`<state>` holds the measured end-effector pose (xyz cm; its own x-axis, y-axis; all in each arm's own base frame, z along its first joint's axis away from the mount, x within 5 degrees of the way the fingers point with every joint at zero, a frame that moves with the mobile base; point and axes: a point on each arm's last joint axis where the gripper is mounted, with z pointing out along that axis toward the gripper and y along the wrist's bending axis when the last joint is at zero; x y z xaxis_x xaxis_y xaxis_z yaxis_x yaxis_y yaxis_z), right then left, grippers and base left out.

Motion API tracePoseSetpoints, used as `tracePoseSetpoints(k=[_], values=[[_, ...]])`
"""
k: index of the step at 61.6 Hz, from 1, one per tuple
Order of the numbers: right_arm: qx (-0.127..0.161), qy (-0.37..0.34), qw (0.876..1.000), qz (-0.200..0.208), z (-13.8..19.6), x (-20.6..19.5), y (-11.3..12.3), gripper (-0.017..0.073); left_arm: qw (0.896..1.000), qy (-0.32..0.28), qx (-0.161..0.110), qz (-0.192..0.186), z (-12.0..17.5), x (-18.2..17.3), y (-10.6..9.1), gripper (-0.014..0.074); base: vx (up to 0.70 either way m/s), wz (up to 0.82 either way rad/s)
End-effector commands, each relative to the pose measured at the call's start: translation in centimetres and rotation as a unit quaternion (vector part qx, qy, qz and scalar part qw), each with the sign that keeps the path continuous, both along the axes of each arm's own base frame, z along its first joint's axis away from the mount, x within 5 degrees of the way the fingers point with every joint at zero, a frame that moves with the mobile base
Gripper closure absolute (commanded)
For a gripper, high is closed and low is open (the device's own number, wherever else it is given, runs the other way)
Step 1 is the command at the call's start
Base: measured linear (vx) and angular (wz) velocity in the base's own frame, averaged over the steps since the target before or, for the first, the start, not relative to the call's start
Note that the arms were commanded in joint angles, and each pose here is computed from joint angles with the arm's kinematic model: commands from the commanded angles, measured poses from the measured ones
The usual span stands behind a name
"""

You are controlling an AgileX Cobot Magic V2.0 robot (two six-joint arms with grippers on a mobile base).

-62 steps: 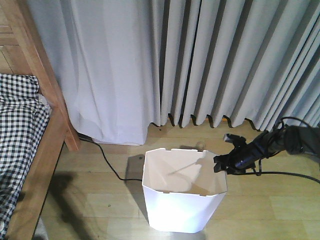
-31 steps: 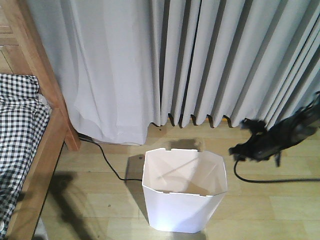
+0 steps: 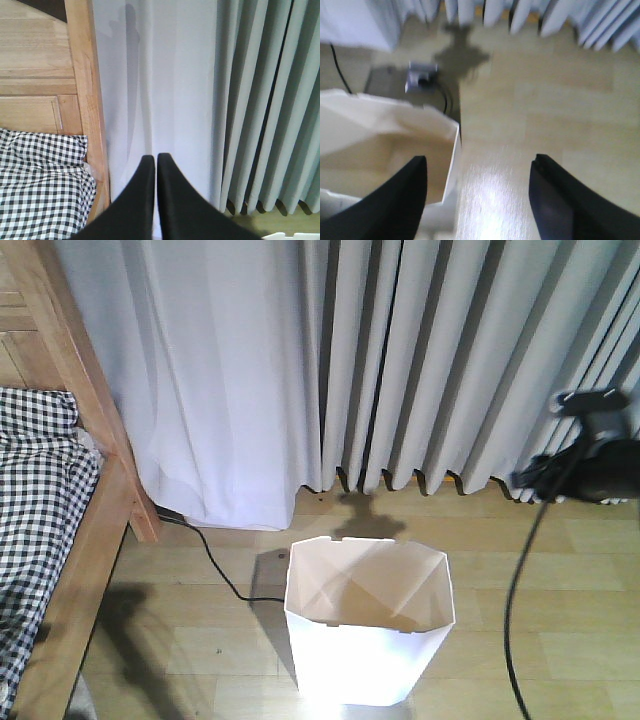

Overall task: Move trash bin to bedside with robot
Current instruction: 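Open the right gripper and lift it away from the bin rim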

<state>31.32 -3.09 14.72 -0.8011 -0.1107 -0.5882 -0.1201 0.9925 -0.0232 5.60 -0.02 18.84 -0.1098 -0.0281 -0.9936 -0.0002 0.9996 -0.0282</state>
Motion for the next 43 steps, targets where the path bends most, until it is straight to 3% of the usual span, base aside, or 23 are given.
tracePoseSetpoints(k=[1, 10, 21, 34, 43], values=[[-0.013, -0.078, 0.997, 0.001, 5.0, -2.1, 0.2, 0.0111, 0.999, -0.036, -0.007, -0.001, 0.1, 0.0, 0.0, 0.0600, 0.00, 0.00], [-0.010, -0.155, 0.988, 0.017, 9.7, -6.6, 1.3, 0.0111, 0.999, -0.036, -0.007, -0.001, 0.1, 0.0, 0.0, 0.0600, 0.00, 0.00], [-0.007, -0.238, 0.971, 0.033, 12.7, -12.5, 2.5, 0.0111, 0.999, -0.036, -0.007, -0.001, 0.1, 0.0, 0.0, 0.0600, 0.00, 0.00], [0.036, -0.357, 0.933, 0.013, 14.9, -19.1, 3.7, 0.0111, 0.999, -0.036, -0.007, -0.001, 0.1, 0.0, 0.0, 0.0600, 0.00, 0.00], [0.027, -0.411, 0.911, 0.013, 14.1, -22.4, 4.0, 0.0111, 0.999, -0.036, -0.007, -0.001, 0.1, 0.0, 0.0, 0.0600, 0.00, 0.00]])
